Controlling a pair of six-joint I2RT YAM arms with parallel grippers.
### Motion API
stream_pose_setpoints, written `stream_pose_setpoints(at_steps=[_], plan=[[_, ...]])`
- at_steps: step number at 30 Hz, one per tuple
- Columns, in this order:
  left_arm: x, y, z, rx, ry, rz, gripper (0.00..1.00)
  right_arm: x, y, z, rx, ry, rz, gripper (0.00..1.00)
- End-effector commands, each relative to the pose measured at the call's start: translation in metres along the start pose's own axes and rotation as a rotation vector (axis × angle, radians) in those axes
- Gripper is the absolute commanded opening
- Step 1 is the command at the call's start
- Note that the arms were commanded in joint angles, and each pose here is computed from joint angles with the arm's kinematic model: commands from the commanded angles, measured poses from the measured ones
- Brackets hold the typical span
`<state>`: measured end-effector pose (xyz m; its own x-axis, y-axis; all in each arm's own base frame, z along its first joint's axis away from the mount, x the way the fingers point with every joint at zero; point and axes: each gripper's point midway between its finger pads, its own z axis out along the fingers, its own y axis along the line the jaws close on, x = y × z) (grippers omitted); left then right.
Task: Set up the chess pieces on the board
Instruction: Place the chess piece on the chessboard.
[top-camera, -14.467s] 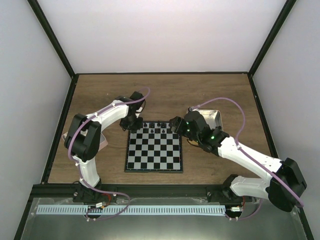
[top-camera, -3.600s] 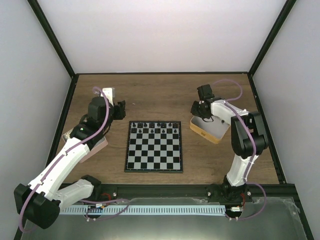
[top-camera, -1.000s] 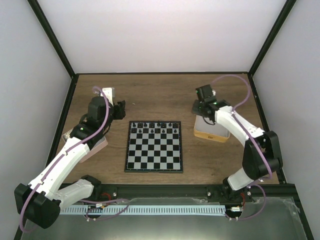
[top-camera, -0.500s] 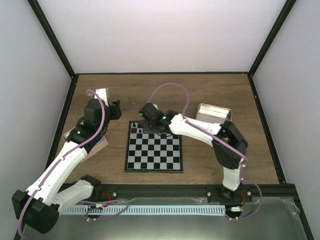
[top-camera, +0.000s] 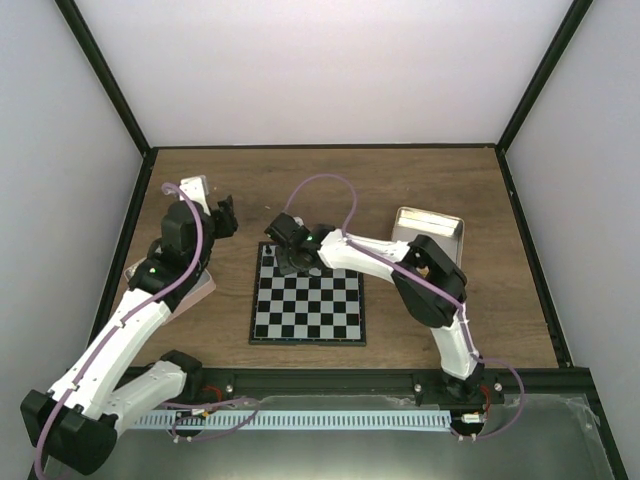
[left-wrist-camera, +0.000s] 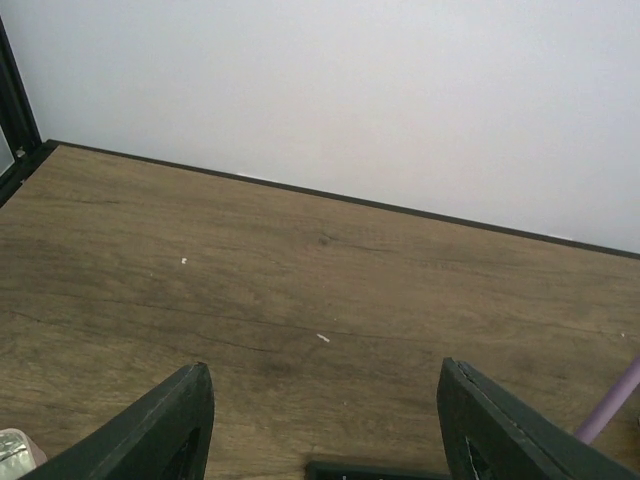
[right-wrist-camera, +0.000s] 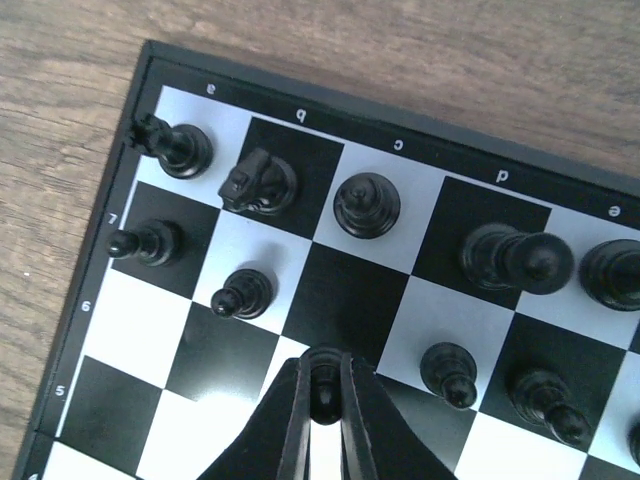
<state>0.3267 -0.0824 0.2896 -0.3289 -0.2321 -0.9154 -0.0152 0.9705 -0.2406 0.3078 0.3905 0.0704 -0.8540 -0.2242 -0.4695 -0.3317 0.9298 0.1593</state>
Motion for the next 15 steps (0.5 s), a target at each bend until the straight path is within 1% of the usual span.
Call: stream_pose_setpoints(at_steps=[1, 15], plan=[[-0.004, 0.002, 0.0, -0.002, -0.02, -0.018, 0.63, -0.009, 0.005, 0.004, 0.014, -0.016, -0.023, 0.02], [-0.002, 0.003, 0.002, 0.0, -0.013, -0.021, 0.63, -0.008, -0.001, 0.025, 0.095, 0.014, -0.03, 0.04]])
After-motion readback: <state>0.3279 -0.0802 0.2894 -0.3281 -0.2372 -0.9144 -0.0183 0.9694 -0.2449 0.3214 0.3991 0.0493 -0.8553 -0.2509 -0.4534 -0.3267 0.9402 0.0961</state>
